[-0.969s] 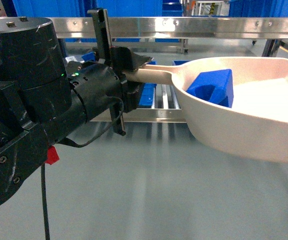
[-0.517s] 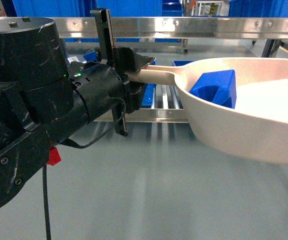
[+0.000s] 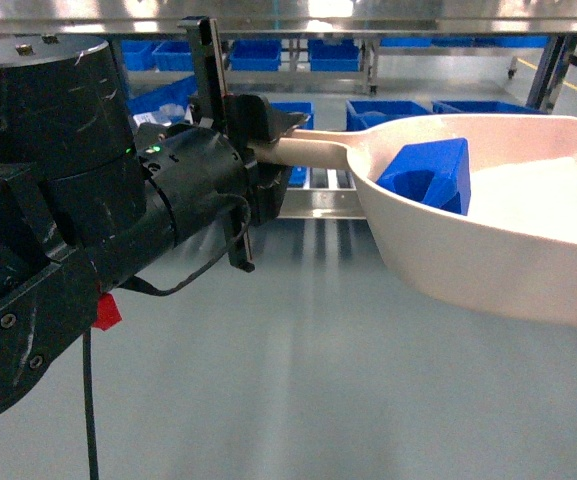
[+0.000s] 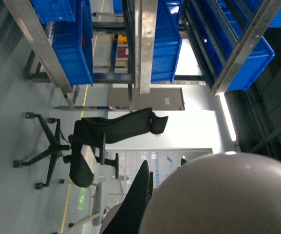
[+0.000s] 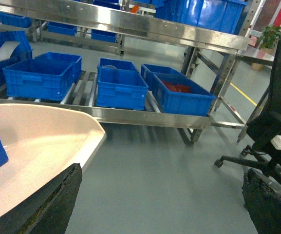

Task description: Place part in tray to right shelf

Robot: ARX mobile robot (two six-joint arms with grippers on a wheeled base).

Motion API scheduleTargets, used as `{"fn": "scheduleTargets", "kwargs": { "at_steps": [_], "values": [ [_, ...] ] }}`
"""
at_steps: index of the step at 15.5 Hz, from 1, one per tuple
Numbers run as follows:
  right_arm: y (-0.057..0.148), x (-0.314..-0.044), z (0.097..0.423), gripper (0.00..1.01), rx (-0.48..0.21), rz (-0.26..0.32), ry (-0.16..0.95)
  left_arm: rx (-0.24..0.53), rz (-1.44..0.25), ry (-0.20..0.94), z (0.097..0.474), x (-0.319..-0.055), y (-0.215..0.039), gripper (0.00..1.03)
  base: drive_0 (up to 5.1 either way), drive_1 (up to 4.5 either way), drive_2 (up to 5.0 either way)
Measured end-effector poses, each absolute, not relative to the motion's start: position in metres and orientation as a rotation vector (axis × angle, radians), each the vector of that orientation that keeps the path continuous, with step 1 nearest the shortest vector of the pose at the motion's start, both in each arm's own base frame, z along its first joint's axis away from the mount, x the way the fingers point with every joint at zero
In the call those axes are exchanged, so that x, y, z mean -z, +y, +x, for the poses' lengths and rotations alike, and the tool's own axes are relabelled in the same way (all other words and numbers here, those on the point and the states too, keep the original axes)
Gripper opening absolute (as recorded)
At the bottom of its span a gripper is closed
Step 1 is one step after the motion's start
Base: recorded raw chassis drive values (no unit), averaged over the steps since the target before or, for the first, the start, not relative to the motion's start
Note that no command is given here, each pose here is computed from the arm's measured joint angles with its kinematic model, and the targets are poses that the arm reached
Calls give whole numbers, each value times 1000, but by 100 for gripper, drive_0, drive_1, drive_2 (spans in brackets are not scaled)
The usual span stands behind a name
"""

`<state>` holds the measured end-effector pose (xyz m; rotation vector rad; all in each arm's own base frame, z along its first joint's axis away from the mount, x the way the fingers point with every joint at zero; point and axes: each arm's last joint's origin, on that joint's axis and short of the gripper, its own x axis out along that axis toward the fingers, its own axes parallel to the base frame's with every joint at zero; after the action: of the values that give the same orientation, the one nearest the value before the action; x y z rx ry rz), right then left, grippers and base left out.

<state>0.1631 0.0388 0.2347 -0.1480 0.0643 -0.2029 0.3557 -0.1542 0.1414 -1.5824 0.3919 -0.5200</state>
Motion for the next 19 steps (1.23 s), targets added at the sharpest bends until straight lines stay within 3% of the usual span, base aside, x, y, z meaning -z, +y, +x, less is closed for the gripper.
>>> {"fn": "scheduleTargets", "kwargs": {
  "at_steps": [19],
  "values": [
    [39, -235, 163, 98, 203, -149, 65, 518, -1582, 395, 355, -141, -154, 13, 0, 0, 0]
  ]
}}
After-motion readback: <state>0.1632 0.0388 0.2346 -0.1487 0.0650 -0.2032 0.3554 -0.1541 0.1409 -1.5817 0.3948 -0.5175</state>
